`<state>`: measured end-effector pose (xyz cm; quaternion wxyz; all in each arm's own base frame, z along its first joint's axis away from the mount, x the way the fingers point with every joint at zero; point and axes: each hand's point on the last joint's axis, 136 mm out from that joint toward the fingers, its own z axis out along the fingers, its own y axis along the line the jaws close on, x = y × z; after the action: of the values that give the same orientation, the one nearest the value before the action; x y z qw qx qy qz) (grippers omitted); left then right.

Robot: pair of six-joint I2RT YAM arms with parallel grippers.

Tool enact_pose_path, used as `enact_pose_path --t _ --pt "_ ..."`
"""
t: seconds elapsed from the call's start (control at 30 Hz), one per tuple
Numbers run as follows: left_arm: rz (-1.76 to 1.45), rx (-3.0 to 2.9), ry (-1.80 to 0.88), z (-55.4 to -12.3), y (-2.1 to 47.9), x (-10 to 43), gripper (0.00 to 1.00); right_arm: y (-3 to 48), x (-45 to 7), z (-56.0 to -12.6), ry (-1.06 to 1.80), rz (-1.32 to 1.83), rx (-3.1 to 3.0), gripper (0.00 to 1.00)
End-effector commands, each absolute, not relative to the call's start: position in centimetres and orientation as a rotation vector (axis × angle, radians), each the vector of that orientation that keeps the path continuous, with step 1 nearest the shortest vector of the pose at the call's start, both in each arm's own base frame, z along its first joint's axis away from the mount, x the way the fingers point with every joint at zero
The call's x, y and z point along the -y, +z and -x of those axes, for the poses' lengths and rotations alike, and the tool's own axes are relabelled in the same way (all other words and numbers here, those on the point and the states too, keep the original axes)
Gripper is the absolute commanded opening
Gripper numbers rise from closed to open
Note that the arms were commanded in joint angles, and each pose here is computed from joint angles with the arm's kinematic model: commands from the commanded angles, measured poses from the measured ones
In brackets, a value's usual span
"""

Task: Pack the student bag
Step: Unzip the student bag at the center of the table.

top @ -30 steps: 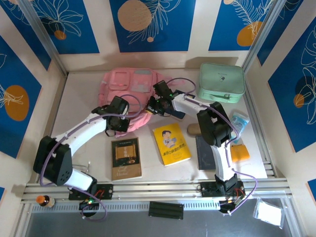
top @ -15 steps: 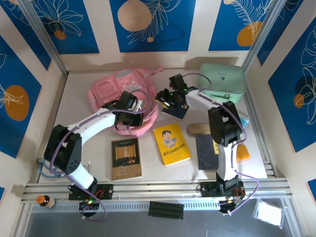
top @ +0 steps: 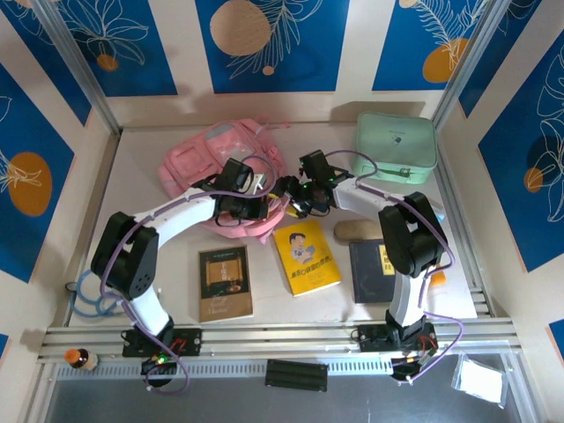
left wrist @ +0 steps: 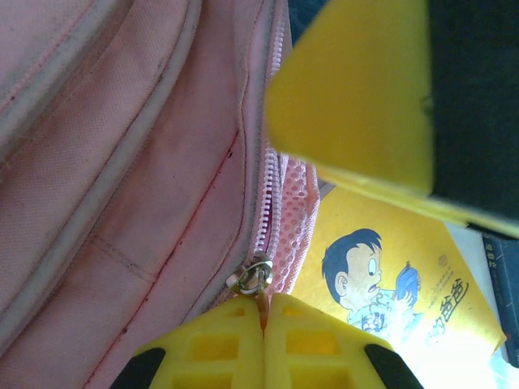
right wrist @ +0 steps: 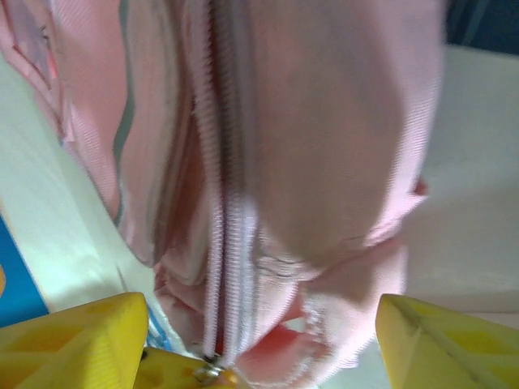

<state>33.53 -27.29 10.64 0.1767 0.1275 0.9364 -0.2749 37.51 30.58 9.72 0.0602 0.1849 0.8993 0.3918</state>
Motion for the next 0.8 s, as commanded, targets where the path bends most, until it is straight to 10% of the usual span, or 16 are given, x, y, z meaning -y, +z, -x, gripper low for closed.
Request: enact_pose_path --t 0.0,0.2,0.77 --pt "-0.391 -2.594 -0.891 -33.6 12.3 29.3 0.0 9.5 -32.7 -38.0 1.259 -0.602 -2.735 0.75" --pt "-0.375 -2.593 -0.878 -33.2 12.5 28.8 0.0 6.4 -32.7 -37.2 1.098 -0.7 -2.84 0.7" --pt "-0.439 -2.737 -0.658 -31.1 11.1 24.8 0.0 4.3 -28.7 -37.4 0.765 -0.726 -2.837 0.14"
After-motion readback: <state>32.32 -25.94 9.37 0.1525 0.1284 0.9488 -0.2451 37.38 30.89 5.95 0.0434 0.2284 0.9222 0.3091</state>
